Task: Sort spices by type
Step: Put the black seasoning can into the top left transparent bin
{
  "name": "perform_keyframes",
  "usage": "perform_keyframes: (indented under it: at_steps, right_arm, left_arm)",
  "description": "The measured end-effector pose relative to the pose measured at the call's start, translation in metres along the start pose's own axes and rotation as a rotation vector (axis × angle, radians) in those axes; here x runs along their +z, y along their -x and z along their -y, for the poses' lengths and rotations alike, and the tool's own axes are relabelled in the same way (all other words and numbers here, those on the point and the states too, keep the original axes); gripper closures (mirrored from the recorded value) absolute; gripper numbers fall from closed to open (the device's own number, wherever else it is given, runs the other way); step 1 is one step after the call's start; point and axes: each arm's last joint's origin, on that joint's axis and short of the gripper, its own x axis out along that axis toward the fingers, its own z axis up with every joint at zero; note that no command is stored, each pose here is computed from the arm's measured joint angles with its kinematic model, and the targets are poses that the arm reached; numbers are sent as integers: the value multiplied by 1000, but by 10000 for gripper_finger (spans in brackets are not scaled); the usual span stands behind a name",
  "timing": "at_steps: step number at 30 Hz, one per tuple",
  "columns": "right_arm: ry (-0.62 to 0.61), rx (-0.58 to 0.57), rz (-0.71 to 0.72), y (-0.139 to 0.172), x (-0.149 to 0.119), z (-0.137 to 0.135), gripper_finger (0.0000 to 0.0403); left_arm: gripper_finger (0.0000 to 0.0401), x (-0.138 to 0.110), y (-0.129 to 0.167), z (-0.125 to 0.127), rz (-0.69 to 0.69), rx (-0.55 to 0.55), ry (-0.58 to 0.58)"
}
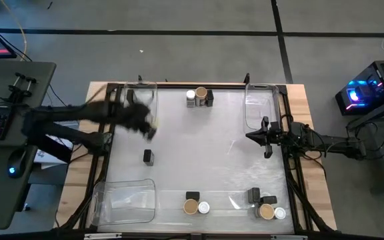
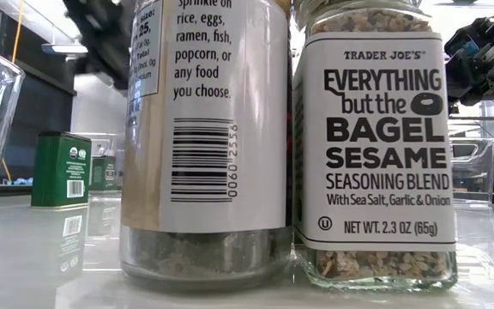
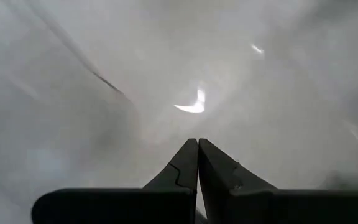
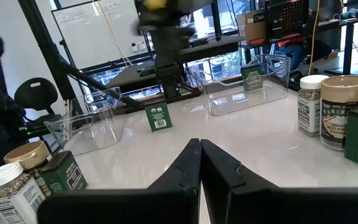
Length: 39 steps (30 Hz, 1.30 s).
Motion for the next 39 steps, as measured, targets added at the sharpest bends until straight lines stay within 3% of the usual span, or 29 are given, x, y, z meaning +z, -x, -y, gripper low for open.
perform_keyframes:
  at_steps: [6,12,18,25,29,36,39]
  right_arm:
    - [0,0,0,0,0,0,402]
    - [0,0,0,0,0,0,402]
    - [0,0,0,0,0,0,402]
    - [0,0,0,0,0,0,402]
    - [0,0,0,0,0,0,402]
    - [0,0,0,0,0,0,402]
    - [0,0,0,0,0,0,402]
  left_arm:
    - [401,-61,30,39,-45,-162,5]
    - [376,-72,33,44,-108,-201,-76]
    - [274,-60,26,38,-163,-196,-83]
    - [137,-50,18,34,-203,-165,73]
    - [106,-51,10,35,-227,-100,143]
    - [103,-65,-11,28,-232,263,272]
    - [103,-67,-25,38,-187,277,319]
